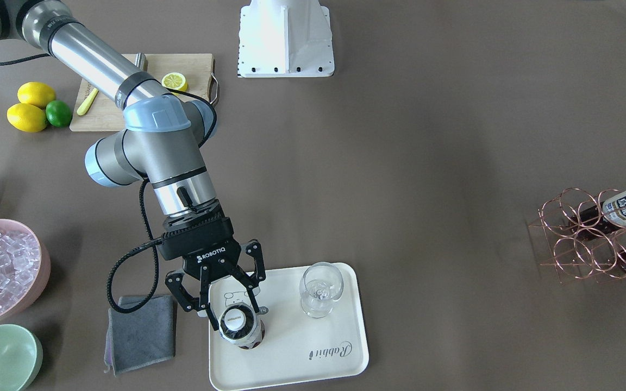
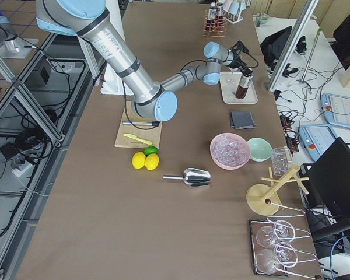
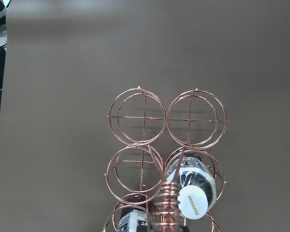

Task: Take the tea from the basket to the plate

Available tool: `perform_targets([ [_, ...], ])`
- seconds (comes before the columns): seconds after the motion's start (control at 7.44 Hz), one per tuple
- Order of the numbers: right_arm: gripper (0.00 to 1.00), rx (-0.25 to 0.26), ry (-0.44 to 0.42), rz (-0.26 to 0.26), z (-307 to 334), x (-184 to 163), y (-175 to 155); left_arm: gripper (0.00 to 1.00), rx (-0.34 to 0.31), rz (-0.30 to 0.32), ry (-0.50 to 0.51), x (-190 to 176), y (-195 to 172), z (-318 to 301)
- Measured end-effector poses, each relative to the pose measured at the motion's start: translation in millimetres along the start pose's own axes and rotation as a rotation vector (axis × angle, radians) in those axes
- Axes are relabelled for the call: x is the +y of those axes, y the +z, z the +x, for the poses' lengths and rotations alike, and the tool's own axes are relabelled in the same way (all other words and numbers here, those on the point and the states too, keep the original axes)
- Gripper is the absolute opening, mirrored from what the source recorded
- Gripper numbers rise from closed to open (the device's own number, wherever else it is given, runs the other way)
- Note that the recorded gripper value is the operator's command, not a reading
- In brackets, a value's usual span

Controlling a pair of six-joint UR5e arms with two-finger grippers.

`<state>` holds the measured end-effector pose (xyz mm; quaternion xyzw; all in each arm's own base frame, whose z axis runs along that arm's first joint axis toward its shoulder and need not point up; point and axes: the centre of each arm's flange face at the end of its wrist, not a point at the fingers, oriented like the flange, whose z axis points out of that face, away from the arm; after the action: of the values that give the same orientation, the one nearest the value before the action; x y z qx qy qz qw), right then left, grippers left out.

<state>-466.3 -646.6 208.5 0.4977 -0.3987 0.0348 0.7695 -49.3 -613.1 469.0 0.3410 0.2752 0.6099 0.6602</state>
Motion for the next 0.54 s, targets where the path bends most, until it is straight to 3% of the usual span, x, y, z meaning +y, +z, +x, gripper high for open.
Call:
perform_targets([
  [0.27, 1.0, -0.012, 0.011, 0.012, -4, -9, -5, 0.0, 0.004, 0.001, 0.004, 3, 7, 1],
  [0.54, 1.0, -0.031, 0.022, -0.011, 3, -48, -31, 0.0, 0.004, 0.002, 0.012, 0, 9, 2],
])
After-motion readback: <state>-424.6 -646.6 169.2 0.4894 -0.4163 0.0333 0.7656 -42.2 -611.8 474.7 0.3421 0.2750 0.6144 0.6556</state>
